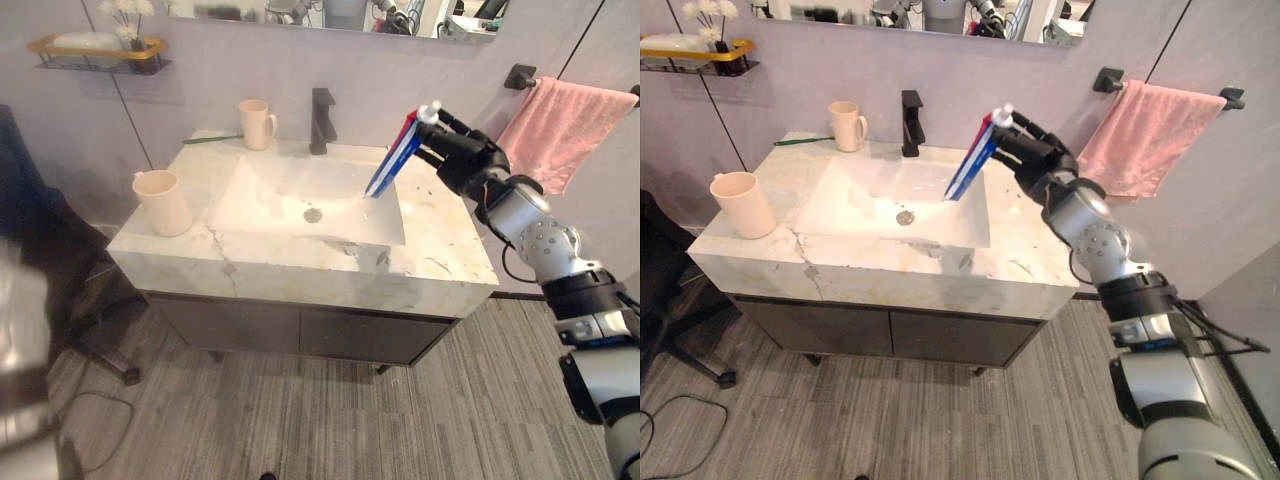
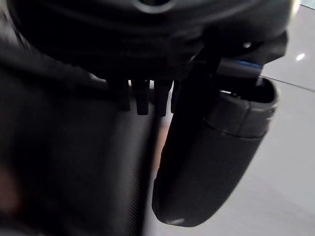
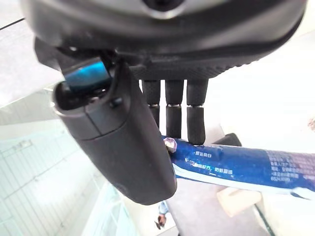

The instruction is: Organize the bathroom.

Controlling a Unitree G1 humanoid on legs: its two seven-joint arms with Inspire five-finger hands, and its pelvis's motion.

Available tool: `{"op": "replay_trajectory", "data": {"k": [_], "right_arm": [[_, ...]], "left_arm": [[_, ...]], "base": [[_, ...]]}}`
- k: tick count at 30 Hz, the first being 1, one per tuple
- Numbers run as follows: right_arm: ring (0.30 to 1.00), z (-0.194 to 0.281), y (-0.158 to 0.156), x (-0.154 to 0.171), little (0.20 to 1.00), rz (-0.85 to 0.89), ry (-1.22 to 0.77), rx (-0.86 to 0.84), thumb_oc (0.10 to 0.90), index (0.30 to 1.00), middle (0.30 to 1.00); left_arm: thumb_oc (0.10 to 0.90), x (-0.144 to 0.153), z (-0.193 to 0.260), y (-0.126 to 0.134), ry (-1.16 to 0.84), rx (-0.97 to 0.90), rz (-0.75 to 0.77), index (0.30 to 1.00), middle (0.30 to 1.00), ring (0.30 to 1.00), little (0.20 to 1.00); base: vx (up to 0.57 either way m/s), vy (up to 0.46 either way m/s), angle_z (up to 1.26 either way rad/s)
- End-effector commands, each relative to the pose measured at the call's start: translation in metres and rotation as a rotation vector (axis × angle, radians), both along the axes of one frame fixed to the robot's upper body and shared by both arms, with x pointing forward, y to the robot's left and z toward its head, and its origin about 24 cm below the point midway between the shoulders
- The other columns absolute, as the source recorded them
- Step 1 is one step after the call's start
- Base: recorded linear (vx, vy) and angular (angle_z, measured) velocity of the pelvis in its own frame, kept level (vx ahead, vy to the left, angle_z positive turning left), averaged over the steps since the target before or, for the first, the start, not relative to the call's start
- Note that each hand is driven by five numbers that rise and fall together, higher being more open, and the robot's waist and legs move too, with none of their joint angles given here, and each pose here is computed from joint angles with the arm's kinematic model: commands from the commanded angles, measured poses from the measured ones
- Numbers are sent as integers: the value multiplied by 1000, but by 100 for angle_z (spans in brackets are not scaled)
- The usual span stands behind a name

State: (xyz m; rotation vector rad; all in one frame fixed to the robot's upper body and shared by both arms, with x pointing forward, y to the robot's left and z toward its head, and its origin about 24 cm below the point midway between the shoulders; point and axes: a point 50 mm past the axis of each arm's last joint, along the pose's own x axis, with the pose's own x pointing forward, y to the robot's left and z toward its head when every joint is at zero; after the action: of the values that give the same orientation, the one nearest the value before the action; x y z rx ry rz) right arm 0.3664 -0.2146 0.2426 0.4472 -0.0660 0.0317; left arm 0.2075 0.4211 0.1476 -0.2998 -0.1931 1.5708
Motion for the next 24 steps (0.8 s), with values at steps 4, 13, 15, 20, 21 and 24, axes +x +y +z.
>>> {"op": "replay_trajectory", "data": {"k": [4,13,15,20,21,24], "right_arm": [[300,104,-7,-21,300,-12,-333,13,400,300,300],[300,111,38,-20,300,95,-354,-30,400,300,300],[300,107,48,-21,300,135,-366,-25,400,300,300],[300,92,68,-16,300,252,-375,-25,400,300,300],[300,92,69,-17,300,254,-375,-25,400,300,300],[300,94,71,-18,300,266,-377,-24,400,300,300]], "left_arm": [[800,-60,-110,26,517,-167,11,900,900,900,900],[800,-156,-250,-42,1347,-720,-531,900,900,900,900],[800,-165,-265,-63,1739,-688,-864,900,900,900,900],[800,-177,-287,-107,2066,-777,-1236,900,900,900,900],[800,-177,-288,-109,2055,-774,-1230,900,900,900,900],[800,-177,-294,-121,1969,-805,-1225,900,900,900,900]], "base": [[-72,24,11],[-46,11,-1],[-51,12,-12],[-37,31,-20],[4,40,-28],[-5,13,-15]]}}
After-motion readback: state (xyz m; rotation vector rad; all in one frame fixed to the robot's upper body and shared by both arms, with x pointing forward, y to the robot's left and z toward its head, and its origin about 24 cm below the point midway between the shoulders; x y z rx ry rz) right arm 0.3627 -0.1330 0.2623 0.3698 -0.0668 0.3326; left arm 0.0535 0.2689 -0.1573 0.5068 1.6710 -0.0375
